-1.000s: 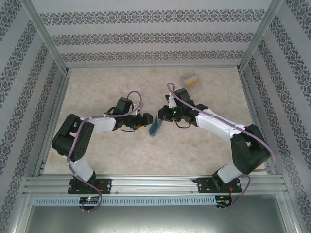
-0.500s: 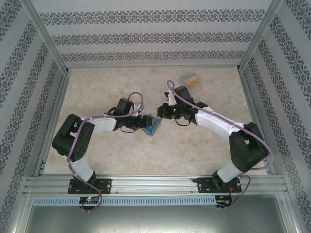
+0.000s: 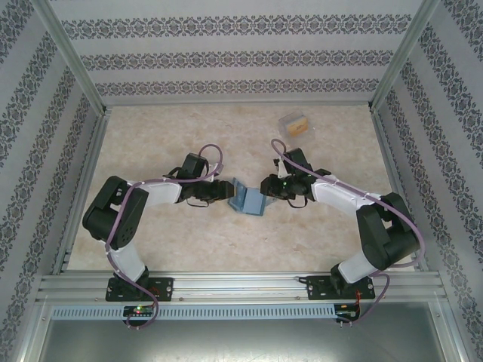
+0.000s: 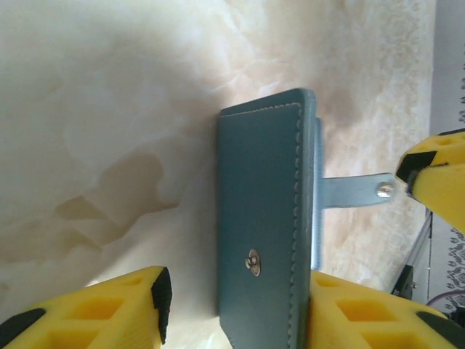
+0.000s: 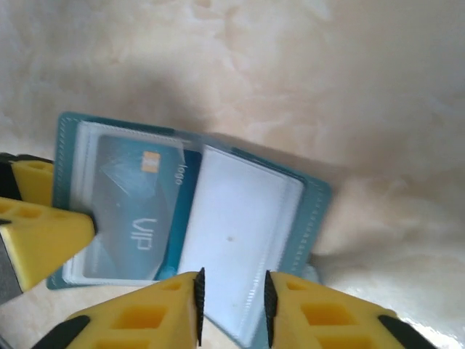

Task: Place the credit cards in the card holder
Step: Open the card holder at the center of the table.

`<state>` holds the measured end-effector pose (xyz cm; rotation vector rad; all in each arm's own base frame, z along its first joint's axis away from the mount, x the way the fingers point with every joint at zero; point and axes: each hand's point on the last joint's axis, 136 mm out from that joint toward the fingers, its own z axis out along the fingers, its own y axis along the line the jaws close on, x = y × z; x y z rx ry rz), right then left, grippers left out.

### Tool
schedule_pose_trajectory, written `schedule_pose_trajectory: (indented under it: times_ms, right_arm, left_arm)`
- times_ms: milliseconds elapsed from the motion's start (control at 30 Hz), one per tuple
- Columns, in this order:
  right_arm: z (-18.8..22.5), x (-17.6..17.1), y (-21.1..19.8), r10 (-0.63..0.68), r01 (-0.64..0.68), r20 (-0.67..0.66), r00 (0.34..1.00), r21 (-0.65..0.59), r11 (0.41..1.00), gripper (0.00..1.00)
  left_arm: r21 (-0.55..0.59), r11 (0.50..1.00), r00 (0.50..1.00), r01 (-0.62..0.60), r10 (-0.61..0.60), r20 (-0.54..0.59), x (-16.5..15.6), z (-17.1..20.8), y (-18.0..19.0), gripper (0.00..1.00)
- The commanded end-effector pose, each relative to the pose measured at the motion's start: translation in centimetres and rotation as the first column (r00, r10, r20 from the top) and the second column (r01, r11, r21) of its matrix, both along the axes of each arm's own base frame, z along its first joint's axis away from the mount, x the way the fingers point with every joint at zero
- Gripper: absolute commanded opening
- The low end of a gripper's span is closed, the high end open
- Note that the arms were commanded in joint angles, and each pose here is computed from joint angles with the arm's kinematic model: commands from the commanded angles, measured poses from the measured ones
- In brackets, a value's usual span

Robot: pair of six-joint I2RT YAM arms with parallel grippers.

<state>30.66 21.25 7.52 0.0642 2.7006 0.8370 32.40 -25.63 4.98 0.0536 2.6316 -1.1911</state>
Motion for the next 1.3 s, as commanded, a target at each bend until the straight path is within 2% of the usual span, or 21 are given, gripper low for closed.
schedule_pose_trajectory:
  times_ms: [0, 133, 300, 467, 700, 867, 1100, 1267]
  right_arm:
    - [1.0, -0.1, -1.0, -0.037, 0.037, 0.022, 0.999, -0.025, 0.999, 0.36]
    - [1.9, -0.3, -1.4, -0.066, 0.066, 0.014, 0.998, -0.026, 0.997, 0.42]
    - [3.1, -0.9, -0.9, -0.122, 0.122, -0.026, 0.992, 0.015, 0.992, 0.42]
    - [4.2, -1.7, 2.3, -0.108, 0.108, 0.01, 0.994, 0.021, 0.994, 0.47]
    - [1.2, -1.5, 2.8, -0.21, 0.21, -0.074, 0.975, -0.005, 0.978, 0.47]
    - [-1.3, -1.8, 3.1, -0.225, 0.223, -0.161, 0.961, -0.027, 0.974, 0.41]
    - [-4.3, -1.6, 1.8, -0.254, 0.241, -0.189, 0.948, -0.093, 0.966, 0.33]
    - [-5.5, -1.5, 1.6, -0.236, 0.216, -0.199, 0.951, -0.118, 0.969, 0.32]
  left_arm:
    - [0.045, 0.999, 1.0, 0.011, -0.01, -0.02, -0.2, -1.0, -0.2, 0.48]
    - [0.051, 0.999, 1.0, 0.014, -0.013, -0.023, -0.3, -1.1, -0.4, 0.48]
    - [0.062, 0.998, 1.0, 0.007, -0.005, -0.03, -0.2, -1.2, -0.4, 0.48]
    - [0.016, 1.0, 0.999, 0.003, -0.003, -0.039, -0.3, -0.9, -0.8, 0.48]
    - [-0.027, 1.0, 0.999, -0.01, 0.009, -0.047, -0.3, -0.6, -1.2, 0.48]
    - [-0.047, 0.999, 0.998, -0.018, 0.015, -0.055, -0.4, -0.7, -1.4, 0.48]
    - [-0.093, 0.995, 0.999, -0.031, 0.027, -0.046, -0.4, 0.1, -1.5, 0.48]
    - [-0.12, 0.993, 1.0, -0.006, 0.004, -0.022, -0.4, 0.8, -1.9, 0.49]
